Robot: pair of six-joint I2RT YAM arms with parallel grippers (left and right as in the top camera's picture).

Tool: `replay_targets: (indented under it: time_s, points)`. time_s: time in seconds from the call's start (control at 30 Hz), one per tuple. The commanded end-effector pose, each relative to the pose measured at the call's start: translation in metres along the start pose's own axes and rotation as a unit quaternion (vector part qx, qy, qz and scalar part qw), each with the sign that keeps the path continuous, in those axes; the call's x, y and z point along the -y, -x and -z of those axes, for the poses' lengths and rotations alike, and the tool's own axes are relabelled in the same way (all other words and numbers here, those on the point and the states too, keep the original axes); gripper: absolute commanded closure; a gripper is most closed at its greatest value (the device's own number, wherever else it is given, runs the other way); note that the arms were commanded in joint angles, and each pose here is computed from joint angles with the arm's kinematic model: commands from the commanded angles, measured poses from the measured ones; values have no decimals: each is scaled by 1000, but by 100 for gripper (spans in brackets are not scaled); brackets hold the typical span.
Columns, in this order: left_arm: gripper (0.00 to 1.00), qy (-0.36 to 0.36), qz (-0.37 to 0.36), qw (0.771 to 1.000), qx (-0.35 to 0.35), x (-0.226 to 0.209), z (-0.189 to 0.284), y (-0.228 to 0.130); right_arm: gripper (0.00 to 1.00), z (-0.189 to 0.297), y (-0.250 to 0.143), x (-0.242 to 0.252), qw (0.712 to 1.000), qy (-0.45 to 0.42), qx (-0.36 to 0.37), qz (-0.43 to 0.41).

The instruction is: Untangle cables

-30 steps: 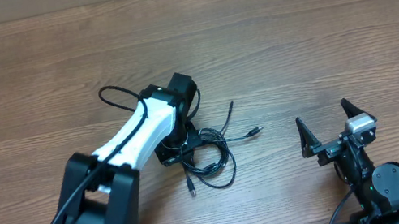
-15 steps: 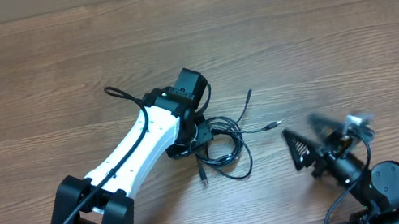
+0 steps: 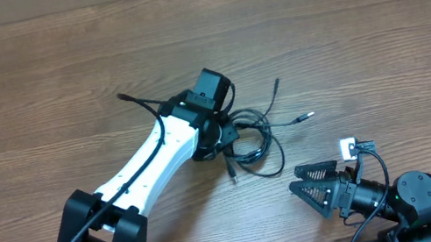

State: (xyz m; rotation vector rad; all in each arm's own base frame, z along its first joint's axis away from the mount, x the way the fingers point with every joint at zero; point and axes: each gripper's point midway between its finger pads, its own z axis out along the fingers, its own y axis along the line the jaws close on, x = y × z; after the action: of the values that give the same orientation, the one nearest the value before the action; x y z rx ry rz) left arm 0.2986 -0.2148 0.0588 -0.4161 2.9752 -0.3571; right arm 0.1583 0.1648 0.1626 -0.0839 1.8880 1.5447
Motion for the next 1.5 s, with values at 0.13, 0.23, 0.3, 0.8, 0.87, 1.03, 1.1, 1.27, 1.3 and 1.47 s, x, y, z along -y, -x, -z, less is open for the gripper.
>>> replay_targets:
  time_s: [0.13, 0.23, 0.3, 0.8, 0.87, 1.03, 1.1, 1.27, 1.3, 1.47]
  points:
    - [96, -60, -26, 996, 66, 27, 21, 29, 0, 4, 5, 16, 997, -72, 6, 1]
    - [96, -59, -11, 996, 72, 22, 25, 34, 0, 16, 7, 28, 988, -157, 1, -5]
    - [95, -53, 5, 997, 61, 16, 26, 31, 0, 25, 11, 26, 979, -203, -3, -8]
    - [96, -63, 90, 984, 141, -35, 156, -1, 0, 38, 5, -53, 984, -154, -66, -67]
    - [95, -47, 148, 977, 148, -55, 168, -10, 0, 37, 3, -57, 983, -144, -70, -85]
    - [95, -49, 235, 960, 144, -76, 185, -30, 0, 36, 0, -64, 983, -128, -80, -105]
    - [96, -78, 279, 949, 124, -68, 187, -35, 0, 36, -1, -64, 980, -130, -78, -126]
    - [96, -136, 284, 943, 111, -43, 192, -30, 0, 36, -3, -65, 977, -127, -81, -148]
    - [96, -141, 280, 943, 111, -39, 192, -30, 0, 36, -2, -66, 978, -126, -80, -147]
    - [95, -141, 254, 951, 105, -30, 189, -38, 0, 36, 0, -64, 978, -130, -76, -144]
